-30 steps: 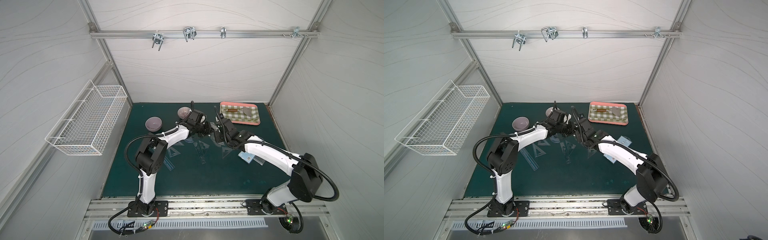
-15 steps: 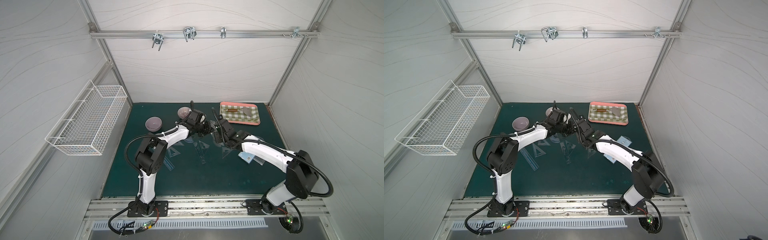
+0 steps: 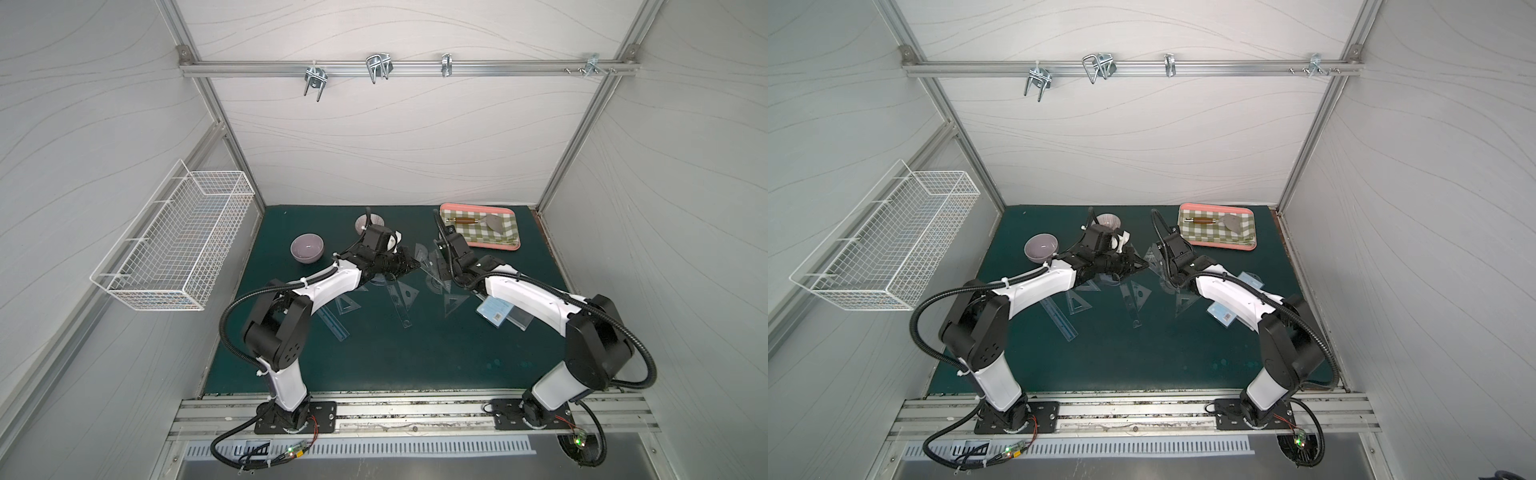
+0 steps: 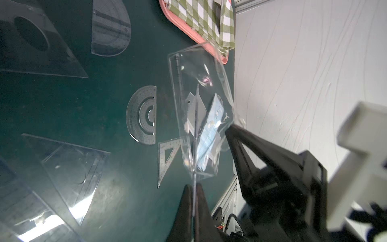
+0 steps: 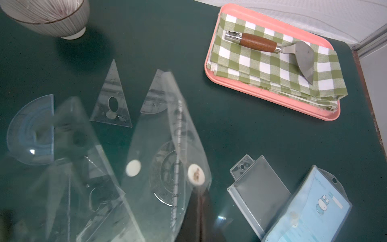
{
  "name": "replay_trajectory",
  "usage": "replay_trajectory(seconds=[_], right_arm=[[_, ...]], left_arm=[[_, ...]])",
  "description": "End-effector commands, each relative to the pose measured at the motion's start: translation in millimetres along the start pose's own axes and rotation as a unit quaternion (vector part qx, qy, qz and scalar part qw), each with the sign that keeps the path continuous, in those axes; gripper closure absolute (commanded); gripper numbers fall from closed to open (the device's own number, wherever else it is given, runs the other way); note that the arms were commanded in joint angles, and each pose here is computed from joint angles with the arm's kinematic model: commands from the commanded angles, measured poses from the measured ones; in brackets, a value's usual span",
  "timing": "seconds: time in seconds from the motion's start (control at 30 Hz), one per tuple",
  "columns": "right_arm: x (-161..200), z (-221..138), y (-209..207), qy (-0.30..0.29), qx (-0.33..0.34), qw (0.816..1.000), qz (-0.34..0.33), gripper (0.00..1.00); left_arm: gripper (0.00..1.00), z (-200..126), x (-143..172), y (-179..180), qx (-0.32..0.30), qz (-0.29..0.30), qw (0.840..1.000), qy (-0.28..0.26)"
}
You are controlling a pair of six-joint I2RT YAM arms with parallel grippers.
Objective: Open the ruler set and take out the ruler
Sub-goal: Take out the ruler from the ruler set bag, then place the ruler at the center of the board.
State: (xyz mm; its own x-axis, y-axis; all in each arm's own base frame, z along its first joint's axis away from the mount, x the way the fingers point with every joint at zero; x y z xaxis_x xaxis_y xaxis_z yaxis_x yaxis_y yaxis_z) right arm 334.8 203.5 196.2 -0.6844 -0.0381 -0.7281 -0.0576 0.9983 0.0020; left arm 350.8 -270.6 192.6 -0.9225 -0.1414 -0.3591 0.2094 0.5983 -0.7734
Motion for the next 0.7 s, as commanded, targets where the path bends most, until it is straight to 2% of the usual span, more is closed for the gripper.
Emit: replay_trajectory(seconds=[0.0,0.13,0.33,0.67], right_arm=[[-5,8,-9,-0.01,0.015,1.0,0.001,1.0],[-9,6,-17,-0.015,0.019,1.0,0.004,1.0],[-17,-6,-24,-0.032,0.026,0.999,0.001,1.0],[-24,-24,-37,-0.051,0.034,0.998,0.006,1.0]], left_arm=[[1.0,-25,-4,-27,0.05,0.02,0.998,-0.019],[1.0,-39,8,-30,0.065,0.019,0.998,-0.013],[1.0,-44,33,-16,0.066,0.005,0.998,-0.005],[1.0,2,96,9,0.052,-0.017,0.992,0.115]])
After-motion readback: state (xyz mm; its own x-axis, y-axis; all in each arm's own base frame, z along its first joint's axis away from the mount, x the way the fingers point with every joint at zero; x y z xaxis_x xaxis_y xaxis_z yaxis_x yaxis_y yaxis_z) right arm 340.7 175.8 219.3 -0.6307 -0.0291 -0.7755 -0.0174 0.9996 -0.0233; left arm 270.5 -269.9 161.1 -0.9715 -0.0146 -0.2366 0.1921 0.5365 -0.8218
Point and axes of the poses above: each gripper's point midway between its finger pads, its own z axis out along the fingers, its own y axis along the line the jaws close on, x = y × z, the point moved 6 cm from there along -z, back along the fingers, and after that the axes turned 11 degrees about z, right-handed, at the moved point
